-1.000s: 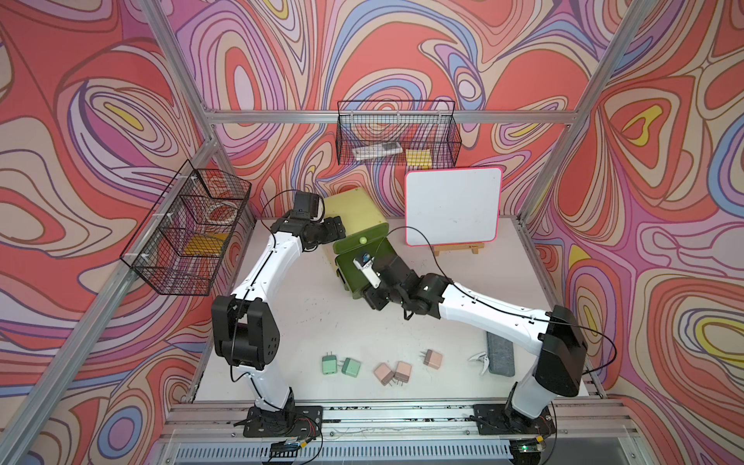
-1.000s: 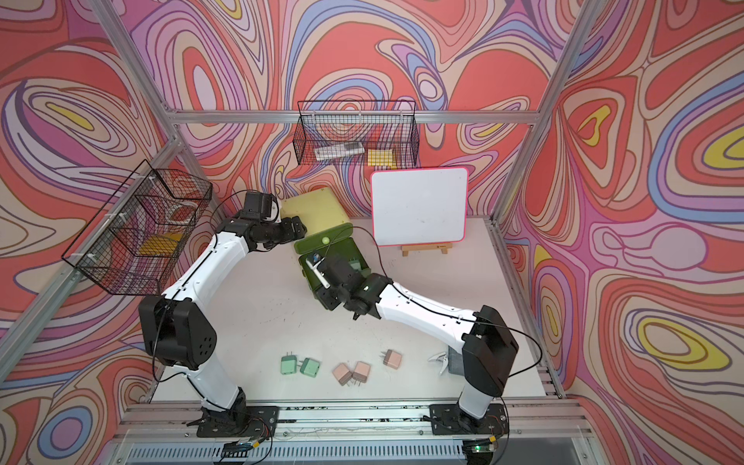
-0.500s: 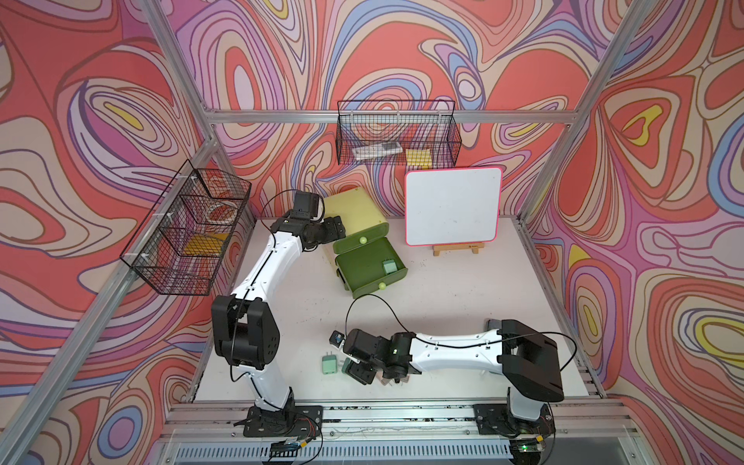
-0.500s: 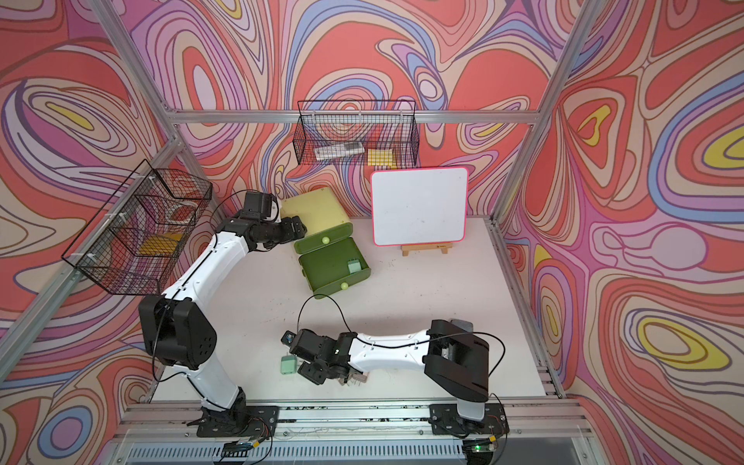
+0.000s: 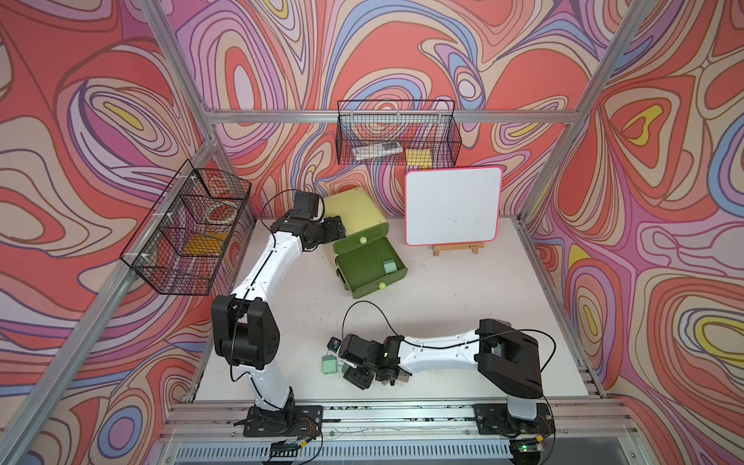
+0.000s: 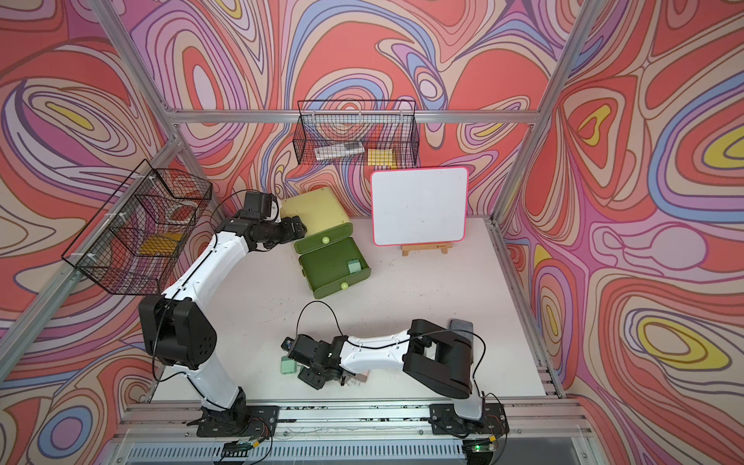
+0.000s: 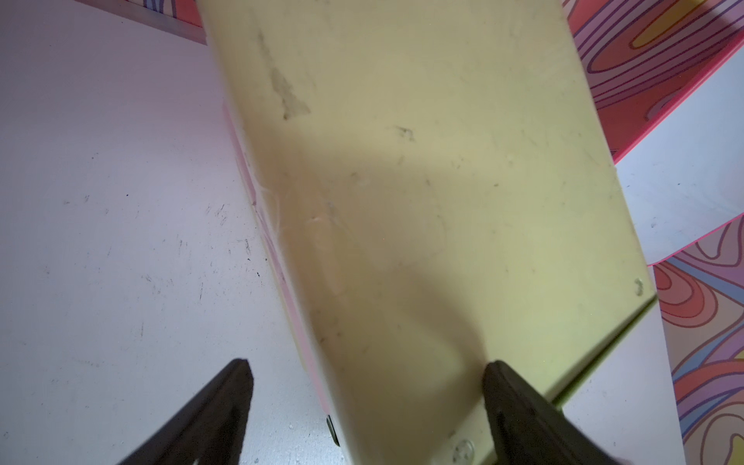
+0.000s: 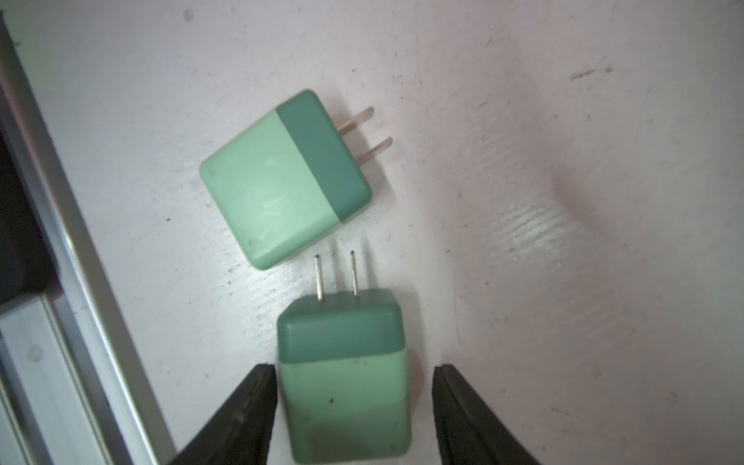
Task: Place the plugs into the drawer by color
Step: Pick up the plug from the center of the board.
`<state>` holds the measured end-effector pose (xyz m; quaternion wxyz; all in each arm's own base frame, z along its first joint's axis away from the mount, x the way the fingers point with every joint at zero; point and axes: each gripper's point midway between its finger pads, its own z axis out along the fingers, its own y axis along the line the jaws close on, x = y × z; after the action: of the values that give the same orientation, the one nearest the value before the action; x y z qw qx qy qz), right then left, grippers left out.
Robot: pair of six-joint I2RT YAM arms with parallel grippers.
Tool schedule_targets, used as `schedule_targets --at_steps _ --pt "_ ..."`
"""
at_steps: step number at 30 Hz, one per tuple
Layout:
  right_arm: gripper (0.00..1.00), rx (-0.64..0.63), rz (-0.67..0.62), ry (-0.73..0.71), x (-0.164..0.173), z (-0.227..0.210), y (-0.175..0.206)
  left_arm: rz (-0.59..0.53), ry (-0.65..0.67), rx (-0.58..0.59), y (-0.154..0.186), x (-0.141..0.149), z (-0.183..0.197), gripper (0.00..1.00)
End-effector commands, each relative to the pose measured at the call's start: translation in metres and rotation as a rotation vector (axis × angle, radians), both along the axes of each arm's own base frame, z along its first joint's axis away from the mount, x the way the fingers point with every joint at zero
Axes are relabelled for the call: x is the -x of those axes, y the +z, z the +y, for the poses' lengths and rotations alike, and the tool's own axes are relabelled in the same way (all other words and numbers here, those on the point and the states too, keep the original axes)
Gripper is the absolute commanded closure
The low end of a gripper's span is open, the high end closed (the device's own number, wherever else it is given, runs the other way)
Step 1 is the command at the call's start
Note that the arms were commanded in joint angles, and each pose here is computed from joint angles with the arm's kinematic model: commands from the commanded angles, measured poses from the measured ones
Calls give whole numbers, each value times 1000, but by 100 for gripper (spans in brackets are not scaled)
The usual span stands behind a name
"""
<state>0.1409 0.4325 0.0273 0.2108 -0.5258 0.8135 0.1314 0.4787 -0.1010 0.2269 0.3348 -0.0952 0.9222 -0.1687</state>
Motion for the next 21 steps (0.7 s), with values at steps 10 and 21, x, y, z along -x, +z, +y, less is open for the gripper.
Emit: schedule_targets --at_steps 10,21 --pt "39 -8 -5 3 -3 15 -3 134 -2 -57 -38 16 7 11" --pt "45 -9 -8 -11 -4 14 3 134 -4 -52 -39 15 6 11"
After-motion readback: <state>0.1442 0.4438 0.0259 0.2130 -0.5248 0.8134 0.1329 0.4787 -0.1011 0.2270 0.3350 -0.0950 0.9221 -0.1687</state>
